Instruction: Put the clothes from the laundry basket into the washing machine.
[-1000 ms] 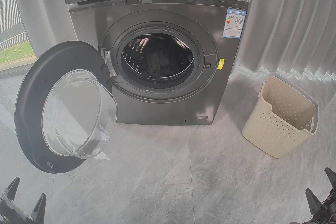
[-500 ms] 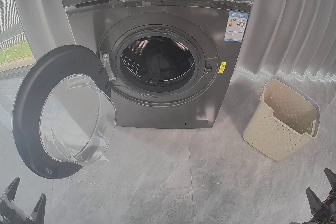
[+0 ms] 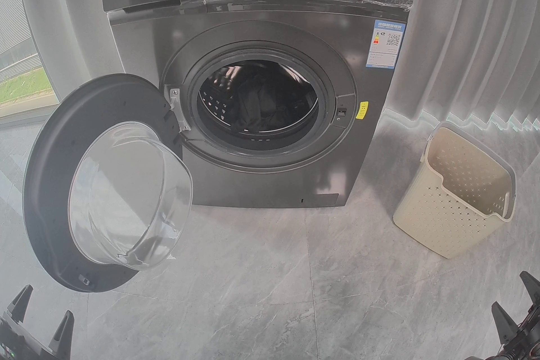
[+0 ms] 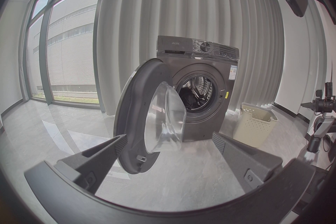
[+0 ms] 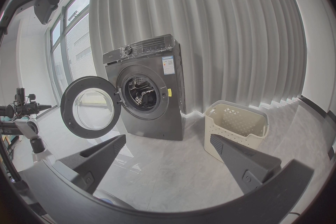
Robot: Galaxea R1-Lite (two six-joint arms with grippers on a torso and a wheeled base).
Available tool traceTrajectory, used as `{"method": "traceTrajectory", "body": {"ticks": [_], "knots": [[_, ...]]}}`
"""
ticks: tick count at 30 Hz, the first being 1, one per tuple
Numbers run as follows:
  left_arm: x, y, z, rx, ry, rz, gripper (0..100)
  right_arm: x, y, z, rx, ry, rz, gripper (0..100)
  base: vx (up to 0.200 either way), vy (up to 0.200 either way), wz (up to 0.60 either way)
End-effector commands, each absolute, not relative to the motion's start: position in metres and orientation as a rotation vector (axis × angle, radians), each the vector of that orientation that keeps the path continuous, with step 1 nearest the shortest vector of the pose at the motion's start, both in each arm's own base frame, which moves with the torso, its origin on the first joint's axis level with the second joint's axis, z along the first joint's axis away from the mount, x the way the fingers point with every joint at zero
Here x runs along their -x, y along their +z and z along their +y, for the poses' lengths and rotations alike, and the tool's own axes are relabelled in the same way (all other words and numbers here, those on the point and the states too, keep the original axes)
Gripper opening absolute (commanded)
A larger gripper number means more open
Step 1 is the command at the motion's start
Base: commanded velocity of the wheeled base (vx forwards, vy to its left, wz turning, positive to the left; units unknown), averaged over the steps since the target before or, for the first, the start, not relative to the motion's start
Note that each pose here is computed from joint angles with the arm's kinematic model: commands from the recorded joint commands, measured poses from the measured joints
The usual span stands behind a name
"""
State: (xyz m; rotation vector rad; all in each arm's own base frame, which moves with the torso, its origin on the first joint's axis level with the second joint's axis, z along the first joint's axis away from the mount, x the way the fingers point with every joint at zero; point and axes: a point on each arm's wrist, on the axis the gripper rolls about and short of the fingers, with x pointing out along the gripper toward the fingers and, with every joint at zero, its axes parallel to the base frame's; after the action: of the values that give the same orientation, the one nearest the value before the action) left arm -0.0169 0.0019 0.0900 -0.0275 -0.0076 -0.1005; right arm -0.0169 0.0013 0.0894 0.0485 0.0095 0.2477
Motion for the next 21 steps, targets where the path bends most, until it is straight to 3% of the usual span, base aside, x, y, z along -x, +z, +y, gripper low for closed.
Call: {"method": "traceTrajectory", "body": {"ticks": [1, 9, 14, 18, 21], "knots": [[0.015, 0.085, 0.002, 0.036, -0.103, 0.016, 100, 0.016, 0.085, 0.002, -0.031, 0.276, 0.030, 100, 0.000, 0.000, 0.00], [0.015, 0.086, 0.001, 0.019, -0.107, 0.010, 100, 0.016, 0.085, 0.003, -0.015, 0.304, 0.028, 100, 0.000, 0.000, 0.00], [0.029, 0.138, 0.002, 0.029, -0.141, -0.150, 100, 0.016, 0.085, 0.003, -0.016, 0.302, 0.028, 100, 0.000, 0.000, 0.00], [0.021, 0.167, 0.002, 0.025, -0.127, -0.078, 100, 0.016, 0.085, 0.003, -0.022, 0.302, 0.029, 100, 0.000, 0.000, 0.00], [0.001, 0.192, 0.001, 0.027, -0.033, -0.039, 100, 0.016, 0.085, 0.003, -0.022, 0.302, 0.029, 100, 0.000, 0.000, 0.00]]}}
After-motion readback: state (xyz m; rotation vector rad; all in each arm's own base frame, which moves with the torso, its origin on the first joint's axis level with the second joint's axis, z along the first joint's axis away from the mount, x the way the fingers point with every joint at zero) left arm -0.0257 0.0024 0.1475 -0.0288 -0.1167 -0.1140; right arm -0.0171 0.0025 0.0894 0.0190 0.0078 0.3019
